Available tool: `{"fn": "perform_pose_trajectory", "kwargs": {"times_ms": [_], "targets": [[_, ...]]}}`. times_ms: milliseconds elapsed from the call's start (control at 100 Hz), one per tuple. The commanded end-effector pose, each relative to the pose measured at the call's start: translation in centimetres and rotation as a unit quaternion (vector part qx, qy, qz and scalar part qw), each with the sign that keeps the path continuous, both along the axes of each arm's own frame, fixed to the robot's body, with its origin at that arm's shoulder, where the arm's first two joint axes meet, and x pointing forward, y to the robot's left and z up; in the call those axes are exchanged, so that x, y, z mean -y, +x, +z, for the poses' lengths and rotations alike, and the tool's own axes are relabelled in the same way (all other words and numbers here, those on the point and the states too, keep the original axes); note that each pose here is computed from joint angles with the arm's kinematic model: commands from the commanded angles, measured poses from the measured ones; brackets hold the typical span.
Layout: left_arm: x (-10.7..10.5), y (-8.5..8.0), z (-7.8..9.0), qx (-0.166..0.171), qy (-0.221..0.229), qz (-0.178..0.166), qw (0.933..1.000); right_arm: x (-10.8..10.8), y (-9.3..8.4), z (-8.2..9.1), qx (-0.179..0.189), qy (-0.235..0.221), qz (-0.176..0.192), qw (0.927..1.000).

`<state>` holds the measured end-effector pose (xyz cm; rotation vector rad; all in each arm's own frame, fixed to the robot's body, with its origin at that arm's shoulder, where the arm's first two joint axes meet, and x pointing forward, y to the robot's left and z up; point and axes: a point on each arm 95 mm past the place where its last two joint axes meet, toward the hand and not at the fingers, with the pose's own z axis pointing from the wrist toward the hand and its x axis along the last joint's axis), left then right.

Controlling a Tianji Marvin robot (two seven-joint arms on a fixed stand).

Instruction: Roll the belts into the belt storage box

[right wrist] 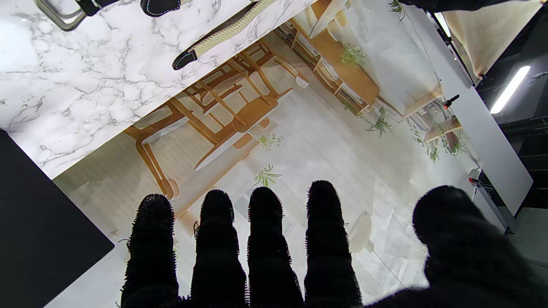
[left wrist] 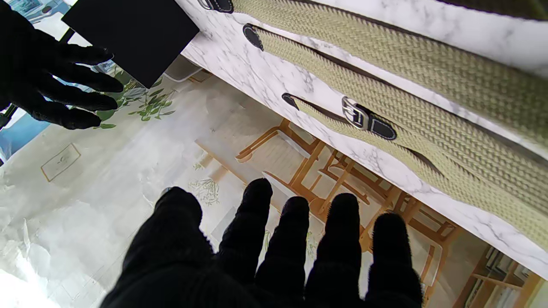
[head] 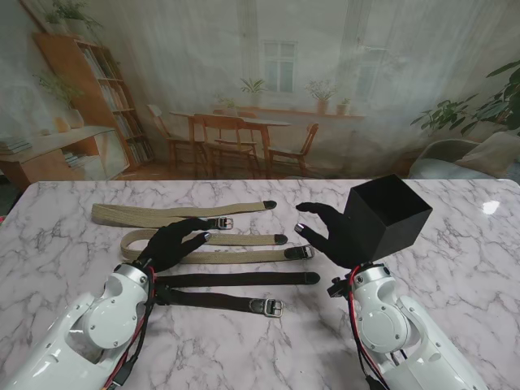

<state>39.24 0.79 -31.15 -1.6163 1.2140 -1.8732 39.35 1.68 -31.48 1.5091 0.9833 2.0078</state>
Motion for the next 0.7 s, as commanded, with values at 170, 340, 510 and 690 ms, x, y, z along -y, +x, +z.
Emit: {"fn": "perform_pose_trajectory", "kwargs": {"times_ms": [170,340,510,690], "targets": [[-4.3,-1.5,0.8,0.009,0.083,-0.001,0.9965,-0.4,-0.8,-0.1,0.002,0.001,0.010,0.9999],[-8.3,-3.1,0.4,0.011,0.115,0.032,0.9928,-0.4,-0.7,0.2,0.008,0.000,0.012,0.9999],[-11.0,-4.2,-0.4,0.006,0.143,0.052,0.9883,-0.6,-0.7,0.0,0.005,-0.007,0.013,0.9999],[-12.4,-4.8,-1.6,-0.011,0.181,0.049,0.9823,-0.5,-0.8,0.0,0.006,-0.007,0.007,0.9999]]}}
